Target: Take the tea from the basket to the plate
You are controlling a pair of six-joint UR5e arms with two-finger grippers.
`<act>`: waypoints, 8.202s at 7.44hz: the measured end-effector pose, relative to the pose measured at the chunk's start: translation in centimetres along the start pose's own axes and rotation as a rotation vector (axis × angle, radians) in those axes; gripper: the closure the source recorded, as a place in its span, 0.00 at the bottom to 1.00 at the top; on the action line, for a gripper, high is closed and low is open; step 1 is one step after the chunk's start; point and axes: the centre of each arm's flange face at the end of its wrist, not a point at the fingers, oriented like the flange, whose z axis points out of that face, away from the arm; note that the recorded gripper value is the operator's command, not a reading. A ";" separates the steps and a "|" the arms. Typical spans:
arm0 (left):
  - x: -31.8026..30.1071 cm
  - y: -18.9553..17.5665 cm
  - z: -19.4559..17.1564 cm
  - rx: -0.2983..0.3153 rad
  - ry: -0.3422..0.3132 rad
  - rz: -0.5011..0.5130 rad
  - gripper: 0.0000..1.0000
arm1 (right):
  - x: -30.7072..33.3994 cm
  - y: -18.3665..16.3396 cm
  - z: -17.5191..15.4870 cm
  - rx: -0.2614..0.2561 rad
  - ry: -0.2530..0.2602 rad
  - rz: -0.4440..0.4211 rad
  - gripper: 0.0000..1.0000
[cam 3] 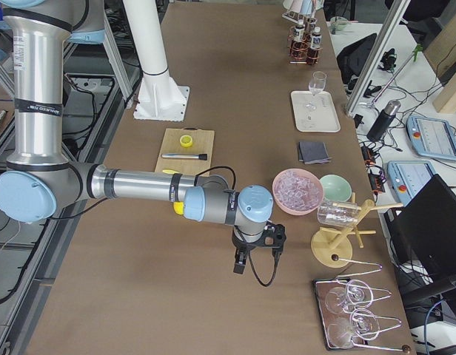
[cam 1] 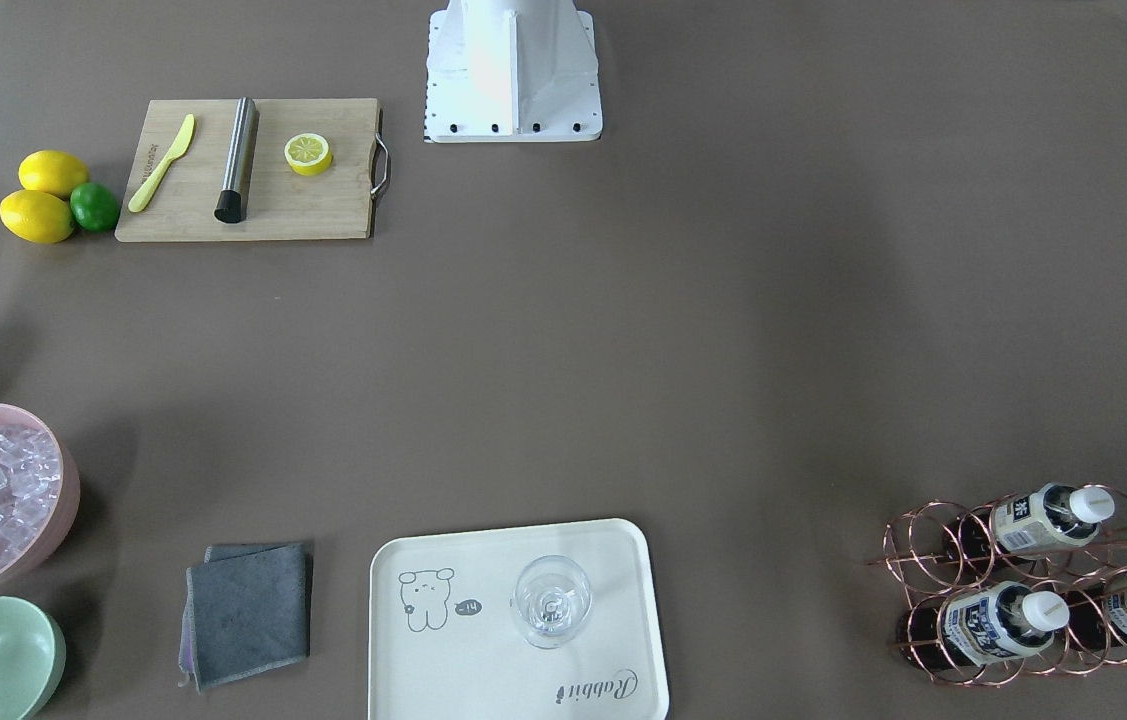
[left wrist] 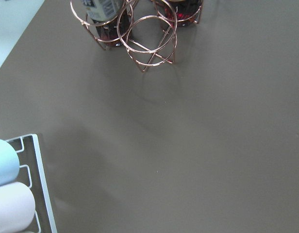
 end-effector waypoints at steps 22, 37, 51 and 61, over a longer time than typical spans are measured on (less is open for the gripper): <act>-5.9 -31.1 1.5 -0.033 0.033 0.330 1.00 | 0.4 0.4 0.5 -0.010 -0.003 0.009 0.00; 28.3 -39.2 -13.6 0.085 0.151 0.092 1.00 | 0.8 0.5 0.9 -0.020 -0.009 0.017 0.00; 47.7 -54.1 -5.7 0.247 0.282 0.422 1.00 | 1.0 0.6 1.2 -0.025 -0.009 0.023 0.00; 47.4 -54.2 -4.7 0.227 0.283 0.414 1.00 | -7.3 -3.3 -1.6 -0.010 -0.015 0.073 0.00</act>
